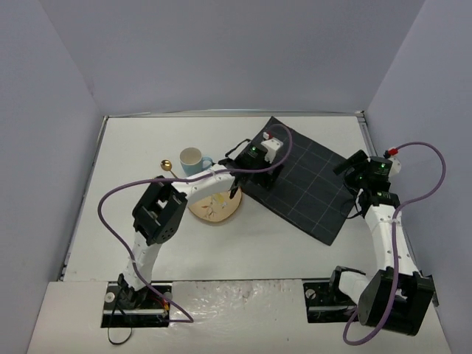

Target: Set the dinner table for one person

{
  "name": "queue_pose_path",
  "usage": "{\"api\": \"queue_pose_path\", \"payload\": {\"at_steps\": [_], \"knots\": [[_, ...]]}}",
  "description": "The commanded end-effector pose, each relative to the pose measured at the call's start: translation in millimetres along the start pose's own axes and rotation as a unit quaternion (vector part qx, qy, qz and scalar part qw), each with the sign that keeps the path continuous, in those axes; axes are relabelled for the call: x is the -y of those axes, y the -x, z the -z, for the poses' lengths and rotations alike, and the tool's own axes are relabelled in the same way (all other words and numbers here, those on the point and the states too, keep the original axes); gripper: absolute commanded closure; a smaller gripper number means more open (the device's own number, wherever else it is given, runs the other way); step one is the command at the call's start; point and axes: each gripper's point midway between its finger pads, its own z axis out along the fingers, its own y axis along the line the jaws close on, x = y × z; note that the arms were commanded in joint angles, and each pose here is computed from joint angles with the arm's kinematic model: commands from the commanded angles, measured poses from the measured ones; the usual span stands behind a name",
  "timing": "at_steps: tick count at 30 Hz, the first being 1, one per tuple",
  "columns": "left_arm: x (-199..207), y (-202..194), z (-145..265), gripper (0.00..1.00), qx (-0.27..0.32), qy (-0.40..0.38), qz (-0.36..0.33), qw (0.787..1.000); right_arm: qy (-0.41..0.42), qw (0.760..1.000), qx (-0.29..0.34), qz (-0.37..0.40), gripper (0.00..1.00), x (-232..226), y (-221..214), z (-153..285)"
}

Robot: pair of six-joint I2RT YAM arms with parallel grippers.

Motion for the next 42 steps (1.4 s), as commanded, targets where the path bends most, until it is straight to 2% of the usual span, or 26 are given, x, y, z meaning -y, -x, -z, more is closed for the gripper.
{"api": "queue_pose_path", "payload": {"at_steps": [1,7,9,13,20,26,35,37,42], "knots": [[-75.8,43.3,21.3,0.16,0.064,0.079,0.070,0.992,0.073,0.993,0.094,-0.025,0.15,-35.3,48.6,-25.4],[-102.7,23.9,1.7,0.26,0.041,0.078,0.091,0.992,0.101,0.990,0.099,-0.013,0.40,-38.5,51.7,-67.4],[-110.8,18.0,-4.0,0.28,0.034,0.081,0.096,0.992,0.113,0.990,0.079,-0.010,0.47,-36.1,43.5,-86.7],[-124.5,2.1,-17.5,0.29,0.015,0.083,0.116,0.990,0.132,0.988,0.083,-0.007,0.52,-32.2,46.2,-106.3],[-134.4,-12.4,-26.0,0.30,-0.006,0.091,0.123,0.988,0.114,0.991,0.067,-0.030,0.53,13.8,40.6,-143.0],[-139.9,-28.1,-24.6,0.33,-0.023,0.103,0.139,0.985,0.085,0.992,0.061,-0.073,0.53,64.1,37.0,-156.7],[-144.6,-53.3,-19.4,0.33,-0.049,0.119,0.155,0.979,0.006,0.993,0.070,-0.091,0.53,113.8,34.0,-153.0],[-145.3,-50.9,-18.7,0.33,-0.047,0.120,0.152,0.980,0.015,0.994,0.073,-0.076,0.53,103.3,39.3,-149.0],[-140.7,-27.9,-16.0,0.32,-0.027,0.100,0.138,0.985,0.083,0.994,0.072,0.005,0.52,30.1,55.2,-136.7]]}}
